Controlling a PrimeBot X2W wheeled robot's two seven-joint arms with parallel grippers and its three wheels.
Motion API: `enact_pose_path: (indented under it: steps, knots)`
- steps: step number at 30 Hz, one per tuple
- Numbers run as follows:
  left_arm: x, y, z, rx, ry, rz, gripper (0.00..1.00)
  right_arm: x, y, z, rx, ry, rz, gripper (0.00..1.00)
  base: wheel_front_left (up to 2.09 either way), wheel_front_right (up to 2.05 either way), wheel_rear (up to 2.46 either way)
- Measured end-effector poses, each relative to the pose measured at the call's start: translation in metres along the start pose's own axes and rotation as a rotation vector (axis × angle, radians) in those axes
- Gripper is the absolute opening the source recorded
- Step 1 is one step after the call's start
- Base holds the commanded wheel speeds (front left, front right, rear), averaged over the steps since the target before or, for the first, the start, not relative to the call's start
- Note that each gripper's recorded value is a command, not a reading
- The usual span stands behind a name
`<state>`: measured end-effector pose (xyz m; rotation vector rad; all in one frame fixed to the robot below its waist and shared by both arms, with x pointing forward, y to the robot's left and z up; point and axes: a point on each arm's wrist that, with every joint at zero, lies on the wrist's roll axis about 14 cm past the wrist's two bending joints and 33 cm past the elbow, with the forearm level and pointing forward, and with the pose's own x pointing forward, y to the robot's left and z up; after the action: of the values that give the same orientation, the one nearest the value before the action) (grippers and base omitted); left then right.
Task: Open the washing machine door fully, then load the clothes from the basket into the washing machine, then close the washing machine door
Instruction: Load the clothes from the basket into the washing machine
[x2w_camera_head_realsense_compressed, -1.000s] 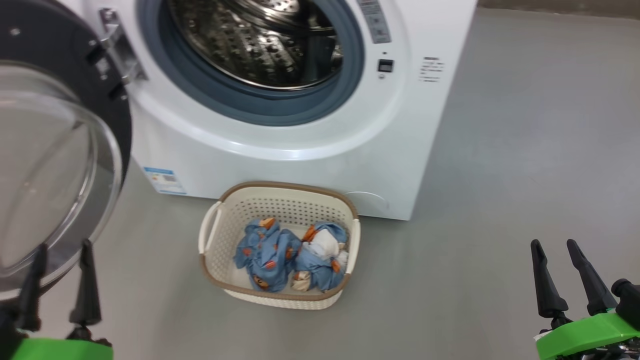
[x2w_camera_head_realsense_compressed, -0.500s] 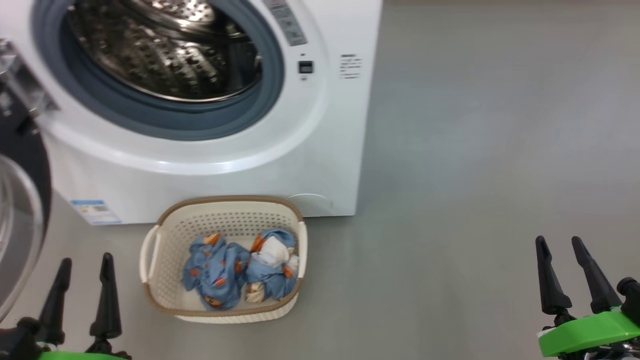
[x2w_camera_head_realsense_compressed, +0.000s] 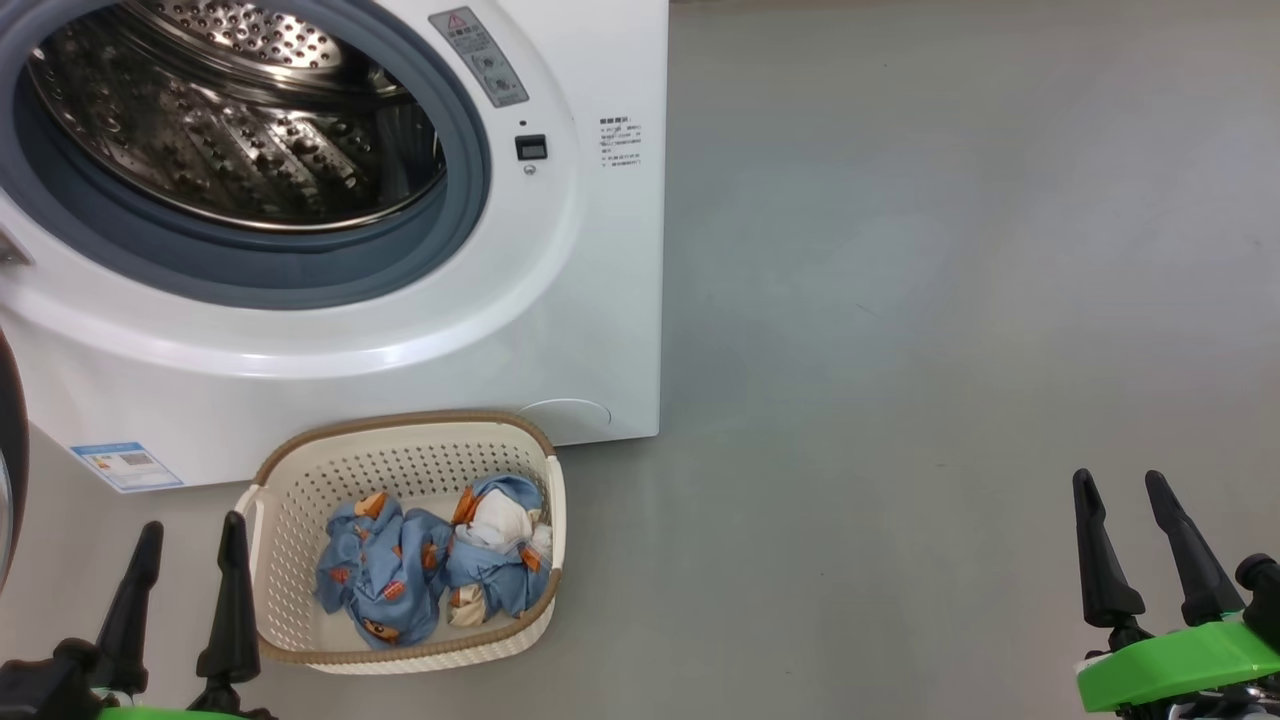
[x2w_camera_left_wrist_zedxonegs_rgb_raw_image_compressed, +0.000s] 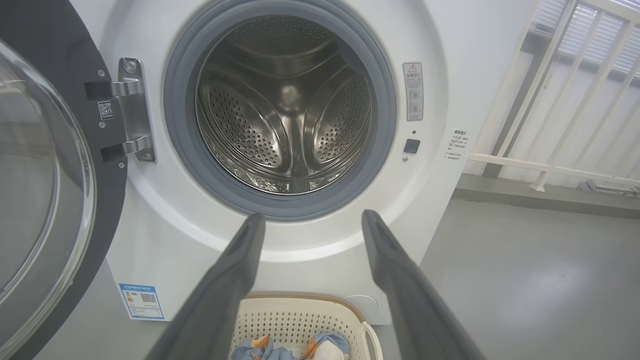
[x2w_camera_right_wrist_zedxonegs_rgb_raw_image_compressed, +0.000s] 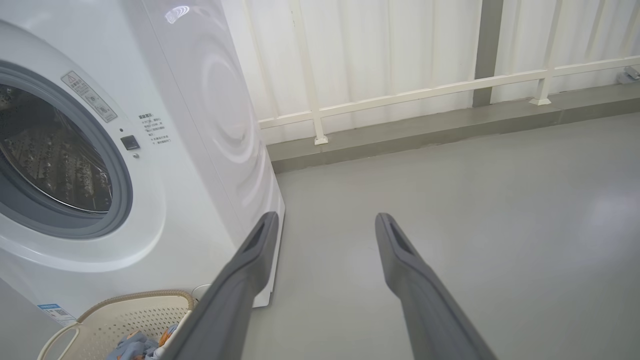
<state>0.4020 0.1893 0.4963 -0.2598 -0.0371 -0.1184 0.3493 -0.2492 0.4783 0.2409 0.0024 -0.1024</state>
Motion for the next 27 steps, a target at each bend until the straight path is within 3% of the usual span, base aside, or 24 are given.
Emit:
enact_pose_path:
  steps: [10,27]
  knots:
    - [-0.003,0.003,-0.014,-0.029,0.043,0.010,1.00,0.001,0.003,-0.004,0.010,0.009,0.000,1.00,0.07,-0.25,0.18]
    - [-0.003,-0.002,-0.017,-0.021,0.056,-0.012,1.00,0.005,0.008,-0.009,0.015,0.021,0.012,1.00,0.74,-1.54,0.81]
